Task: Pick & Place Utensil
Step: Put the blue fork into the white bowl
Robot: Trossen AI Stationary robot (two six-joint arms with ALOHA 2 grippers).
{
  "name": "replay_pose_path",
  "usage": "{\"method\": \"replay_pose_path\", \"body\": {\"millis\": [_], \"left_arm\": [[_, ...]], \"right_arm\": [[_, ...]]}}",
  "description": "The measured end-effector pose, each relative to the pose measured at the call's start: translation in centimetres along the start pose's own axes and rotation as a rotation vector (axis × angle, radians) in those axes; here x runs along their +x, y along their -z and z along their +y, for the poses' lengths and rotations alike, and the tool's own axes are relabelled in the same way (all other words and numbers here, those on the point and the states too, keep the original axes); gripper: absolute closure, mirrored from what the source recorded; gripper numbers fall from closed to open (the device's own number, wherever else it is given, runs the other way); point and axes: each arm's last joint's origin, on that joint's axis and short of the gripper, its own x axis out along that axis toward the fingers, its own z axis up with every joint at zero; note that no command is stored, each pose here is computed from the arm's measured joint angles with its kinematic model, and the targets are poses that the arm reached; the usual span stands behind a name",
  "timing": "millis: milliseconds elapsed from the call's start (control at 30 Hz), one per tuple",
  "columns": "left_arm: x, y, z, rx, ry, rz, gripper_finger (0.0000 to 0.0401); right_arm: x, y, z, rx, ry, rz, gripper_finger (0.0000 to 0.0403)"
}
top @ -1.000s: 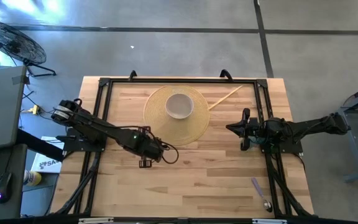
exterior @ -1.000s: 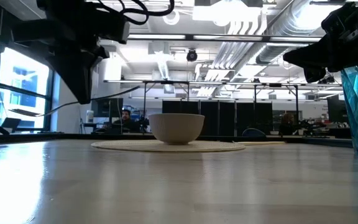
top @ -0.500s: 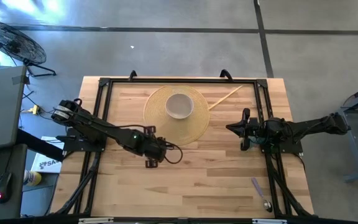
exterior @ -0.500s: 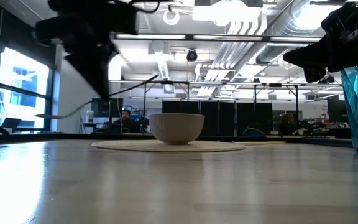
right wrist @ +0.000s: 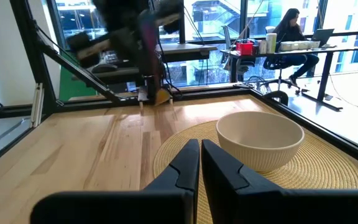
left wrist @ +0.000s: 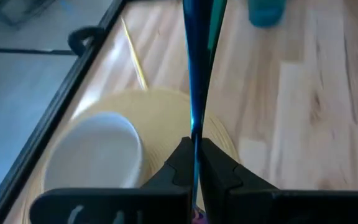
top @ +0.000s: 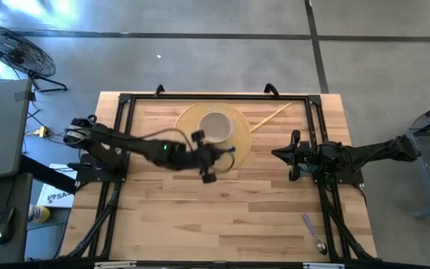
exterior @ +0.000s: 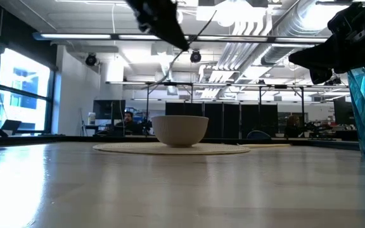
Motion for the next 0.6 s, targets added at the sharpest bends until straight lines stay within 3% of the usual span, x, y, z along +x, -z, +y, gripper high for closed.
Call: {"method": "replay_pose_path", "body": {"millis": [133, 267, 600], "left_arm": [[1.6, -1.8, 4.3, -0.017, -0.007, -0.037, 0.0399], [3.9, -2.0, 8.2, -0.071, 0.012, -0.055, 0.0399], [9.8, 0.3, 11.8, -0.084, 0.024, 0.020, 0.0399]], "right_arm": [[0.0, 0.0, 0.0, 0.000, 0.000, 0.000, 0.0391], [0.0, 0.0, 0.0, 0.000, 0.000, 0.000, 0.0391], [0.0, 0.0, 0.0, 0.000, 0.000, -0.001, 0.0391]]}}
